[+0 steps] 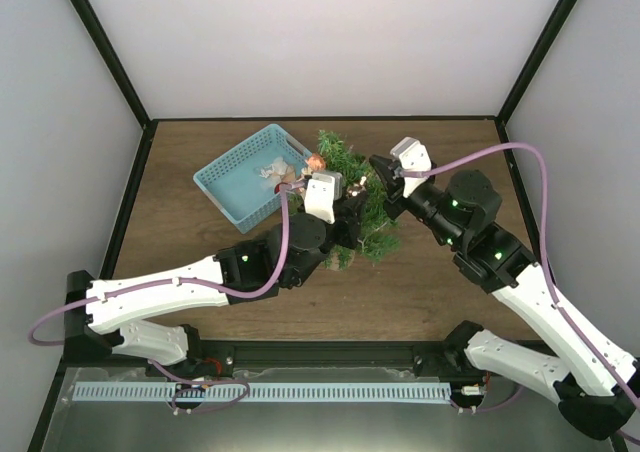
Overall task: Decorate the small christmas tree
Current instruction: Hang the decoration item on the Christmas tree.
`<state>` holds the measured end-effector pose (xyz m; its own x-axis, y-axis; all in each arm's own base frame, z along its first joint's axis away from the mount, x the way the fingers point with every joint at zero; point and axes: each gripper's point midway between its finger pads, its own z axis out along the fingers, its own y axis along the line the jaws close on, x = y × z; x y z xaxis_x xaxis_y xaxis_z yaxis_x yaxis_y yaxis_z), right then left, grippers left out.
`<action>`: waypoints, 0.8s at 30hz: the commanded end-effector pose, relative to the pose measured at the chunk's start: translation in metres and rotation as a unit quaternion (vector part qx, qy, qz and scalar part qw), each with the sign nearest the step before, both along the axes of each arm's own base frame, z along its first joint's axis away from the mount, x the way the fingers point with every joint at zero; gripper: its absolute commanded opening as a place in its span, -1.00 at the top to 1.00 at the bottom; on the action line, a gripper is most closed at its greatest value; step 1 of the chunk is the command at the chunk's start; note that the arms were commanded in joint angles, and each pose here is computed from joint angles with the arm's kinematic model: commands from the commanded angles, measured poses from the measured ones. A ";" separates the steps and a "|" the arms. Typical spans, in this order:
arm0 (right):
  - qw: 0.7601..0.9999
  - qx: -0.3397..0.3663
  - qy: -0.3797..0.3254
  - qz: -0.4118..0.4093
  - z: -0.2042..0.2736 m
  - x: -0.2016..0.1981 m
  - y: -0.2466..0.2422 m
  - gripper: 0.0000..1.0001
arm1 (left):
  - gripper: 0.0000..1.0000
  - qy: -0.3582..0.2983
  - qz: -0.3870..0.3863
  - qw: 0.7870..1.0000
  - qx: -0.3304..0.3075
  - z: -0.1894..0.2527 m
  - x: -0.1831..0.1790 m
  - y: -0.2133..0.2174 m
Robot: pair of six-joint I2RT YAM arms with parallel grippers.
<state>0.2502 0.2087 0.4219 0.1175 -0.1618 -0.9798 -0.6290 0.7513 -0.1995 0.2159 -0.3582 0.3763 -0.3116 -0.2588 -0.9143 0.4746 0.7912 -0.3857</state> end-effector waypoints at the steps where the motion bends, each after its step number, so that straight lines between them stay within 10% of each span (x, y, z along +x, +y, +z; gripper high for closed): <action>1: 1.000 0.007 -0.009 0.007 0.005 0.002 0.002 0.99 | 0.44 -0.007 0.011 1.000 -0.003 0.009 0.001 0.004; 24: 1.000 0.015 0.022 -0.005 -0.009 0.001 -0.009 0.99 | 0.44 0.000 -0.012 1.000 0.005 0.003 -0.003 -0.006</action>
